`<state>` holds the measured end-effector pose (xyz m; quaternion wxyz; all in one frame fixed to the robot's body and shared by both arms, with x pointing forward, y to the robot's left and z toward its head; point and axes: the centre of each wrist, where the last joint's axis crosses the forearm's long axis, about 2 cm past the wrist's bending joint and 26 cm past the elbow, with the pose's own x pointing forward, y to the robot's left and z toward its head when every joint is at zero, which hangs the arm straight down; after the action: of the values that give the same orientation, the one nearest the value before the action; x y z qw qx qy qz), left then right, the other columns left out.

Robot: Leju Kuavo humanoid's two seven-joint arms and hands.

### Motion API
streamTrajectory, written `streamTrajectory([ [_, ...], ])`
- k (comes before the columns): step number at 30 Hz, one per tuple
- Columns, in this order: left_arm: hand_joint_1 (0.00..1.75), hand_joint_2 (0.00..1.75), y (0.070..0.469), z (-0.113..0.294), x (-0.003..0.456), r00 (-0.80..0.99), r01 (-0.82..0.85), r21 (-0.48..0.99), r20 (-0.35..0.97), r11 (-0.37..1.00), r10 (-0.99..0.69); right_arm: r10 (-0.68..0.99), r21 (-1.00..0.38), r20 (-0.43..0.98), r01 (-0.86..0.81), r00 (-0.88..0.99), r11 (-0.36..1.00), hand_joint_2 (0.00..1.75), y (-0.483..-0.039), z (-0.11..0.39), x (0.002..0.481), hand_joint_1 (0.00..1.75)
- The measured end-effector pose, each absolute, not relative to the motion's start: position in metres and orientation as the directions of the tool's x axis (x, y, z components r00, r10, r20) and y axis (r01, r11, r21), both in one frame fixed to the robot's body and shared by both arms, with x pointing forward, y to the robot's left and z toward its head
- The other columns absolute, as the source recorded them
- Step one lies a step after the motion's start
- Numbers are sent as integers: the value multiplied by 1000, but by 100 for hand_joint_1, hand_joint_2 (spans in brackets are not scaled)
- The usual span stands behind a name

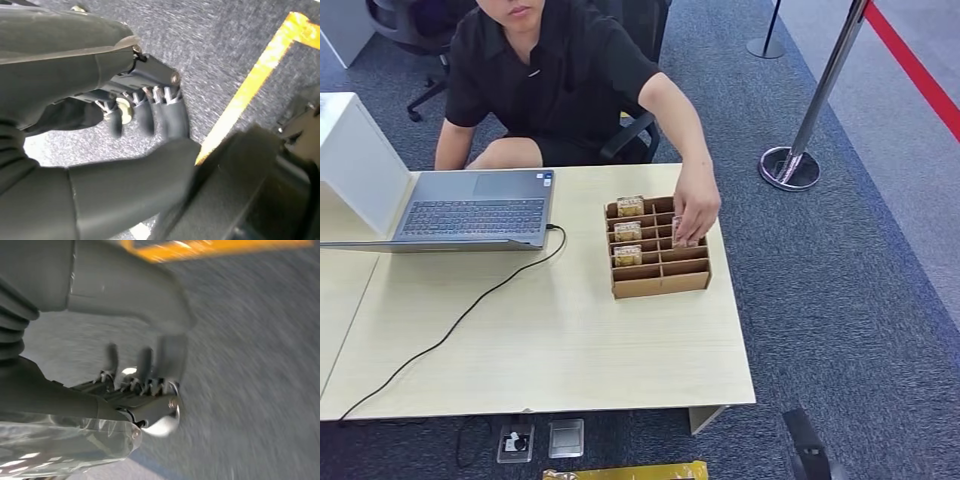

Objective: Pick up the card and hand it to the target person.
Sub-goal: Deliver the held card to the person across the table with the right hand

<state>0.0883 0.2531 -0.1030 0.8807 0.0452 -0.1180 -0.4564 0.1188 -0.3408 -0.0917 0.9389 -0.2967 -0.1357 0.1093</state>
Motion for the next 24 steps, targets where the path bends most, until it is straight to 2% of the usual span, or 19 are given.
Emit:
streamTrajectory([
  [2, 175, 175, 252, -103, 87, 564, 788, 183, 165, 587, -809, 310, -546, 148, -184, 939, 818, 175, -331, -96, 109, 175],
  [3, 175, 175, 252, -103, 86, 576, 781, 180, 167, 599, -801, 316, -529, 138, -200, 939, 825, 175, -328, -97, 104, 141],
  [4, 175, 175, 252, -104, 85, 589, 771, 175, 170, 612, -790, 317, -514, 132, -209, 939, 832, 175, -325, -98, 100, 98],
  [5, 152, 175, 252, -104, 83, 603, 761, 171, 173, 627, -779, 316, -502, 129, -213, 940, 838, 175, -324, -99, 97, 55],
  [6, 108, 175, 252, -104, 82, 618, 749, 166, 177, 642, -766, 314, -490, 128, -215, 941, 845, 175, -322, -100, 94, 11],
  [7, 65, 175, 252, -104, 81, 632, 737, 162, 180, 656, -754, 311, -479, 128, -216, 942, 851, 175, -321, -101, 91, 1],
  [8, 21, 175, 252, -105, 79, 647, 724, 158, 183, 671, -741, 307, -467, 129, -215, 943, 857, 131, -320, -102, 89, 0],
  [9, 0, 131, 253, -105, 78, 661, 711, 155, 185, 686, -727, 303, -457, 130, -214, 944, 863, 87, -319, -102, 86, 0],
  [11, 0, 44, 255, -106, 74, 689, 684, 147, 188, 714, -700, 293, -435, 133, -210, 947, 875, 0, -317, -103, 81, 0],
  [12, 0, 0, 256, -106, 72, 703, 671, 143, 190, 727, -686, 288, -426, 134, -208, 948, 881, 0, -316, -104, 79, 0],
  [24, 0, 0, 267, -109, 52, 840, 489, 104, 210, 866, -500, 208, -309, 158, -152, 965, 939, 0, -310, -108, 54, 0],
])
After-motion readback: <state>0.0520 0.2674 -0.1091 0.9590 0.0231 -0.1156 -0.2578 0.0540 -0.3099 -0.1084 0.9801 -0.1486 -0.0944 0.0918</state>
